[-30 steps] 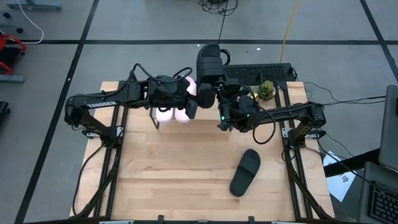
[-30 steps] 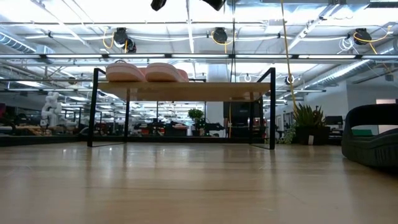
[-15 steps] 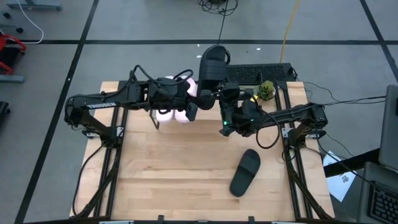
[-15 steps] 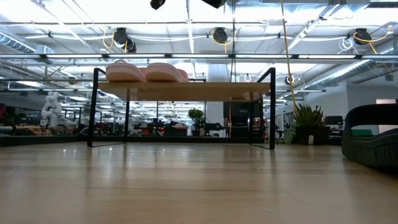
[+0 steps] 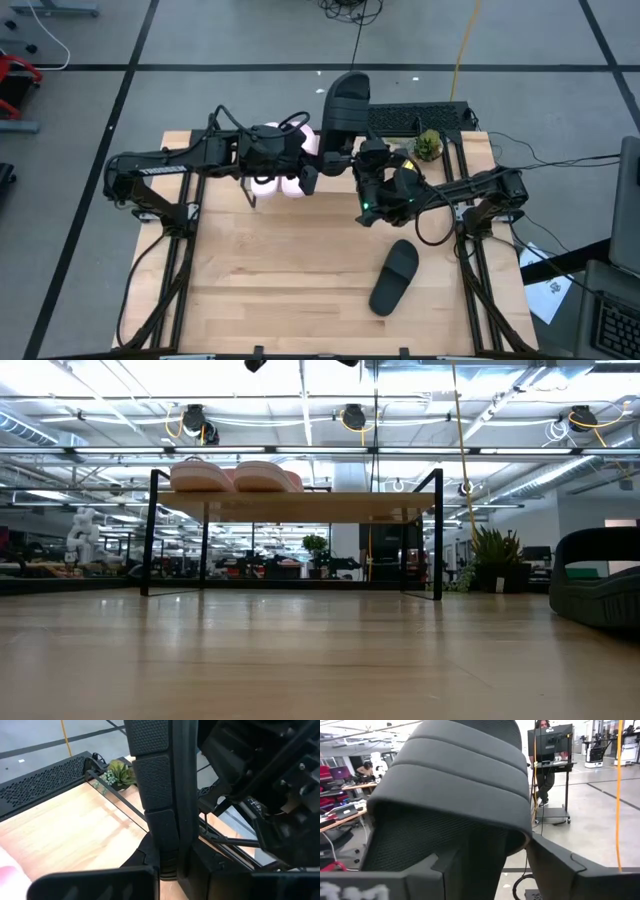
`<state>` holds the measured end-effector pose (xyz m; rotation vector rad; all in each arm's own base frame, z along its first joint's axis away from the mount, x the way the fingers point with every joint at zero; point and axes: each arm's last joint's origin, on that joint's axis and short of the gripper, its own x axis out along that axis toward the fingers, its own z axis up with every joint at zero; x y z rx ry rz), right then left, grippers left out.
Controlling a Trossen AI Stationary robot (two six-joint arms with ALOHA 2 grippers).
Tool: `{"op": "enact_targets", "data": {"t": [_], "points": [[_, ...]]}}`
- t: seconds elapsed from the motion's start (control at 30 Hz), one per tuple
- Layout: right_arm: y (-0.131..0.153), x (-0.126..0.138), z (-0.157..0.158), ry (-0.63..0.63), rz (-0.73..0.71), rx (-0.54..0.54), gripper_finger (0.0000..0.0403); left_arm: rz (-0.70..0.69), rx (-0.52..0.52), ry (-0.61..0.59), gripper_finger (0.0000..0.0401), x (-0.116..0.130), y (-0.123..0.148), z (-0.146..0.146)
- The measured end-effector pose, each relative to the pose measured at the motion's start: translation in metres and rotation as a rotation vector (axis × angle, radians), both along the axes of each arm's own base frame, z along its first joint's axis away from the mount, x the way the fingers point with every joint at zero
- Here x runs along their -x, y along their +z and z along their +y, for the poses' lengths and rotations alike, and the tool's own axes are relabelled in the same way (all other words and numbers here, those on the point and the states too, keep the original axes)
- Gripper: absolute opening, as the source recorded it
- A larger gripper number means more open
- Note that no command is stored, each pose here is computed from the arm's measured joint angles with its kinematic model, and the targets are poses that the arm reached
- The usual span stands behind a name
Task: Pick and place slides into the shelf
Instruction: Put the left black slides on the shelf
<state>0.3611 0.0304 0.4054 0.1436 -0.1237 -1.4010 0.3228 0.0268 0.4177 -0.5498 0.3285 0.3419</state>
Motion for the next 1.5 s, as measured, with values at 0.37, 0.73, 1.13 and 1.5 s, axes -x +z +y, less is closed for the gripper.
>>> {"op": "enact_targets", "data": {"t": [0.37,0.73,1.13,1.5], "points": [[0.002,0.002,0.003,0.008,0.145,0.024,0.0189,0.056,0.015,0.004,0.0041,0.002,-0.005,-0.004],[0.014,0.017,0.029,0.089,0.143,0.029,0.0189,0.065,-0.015,-0.049,0.0041,0.002,-0.005,-0.006],[0.017,0.033,0.077,0.233,0.206,0.059,0.0188,0.058,-0.018,-0.039,0.0041,0.002,-0.004,-0.003],[0.017,0.060,0.139,0.430,0.229,0.091,0.0188,0.088,0.016,-0.010,0.0040,0.004,-0.007,0.004]]}}
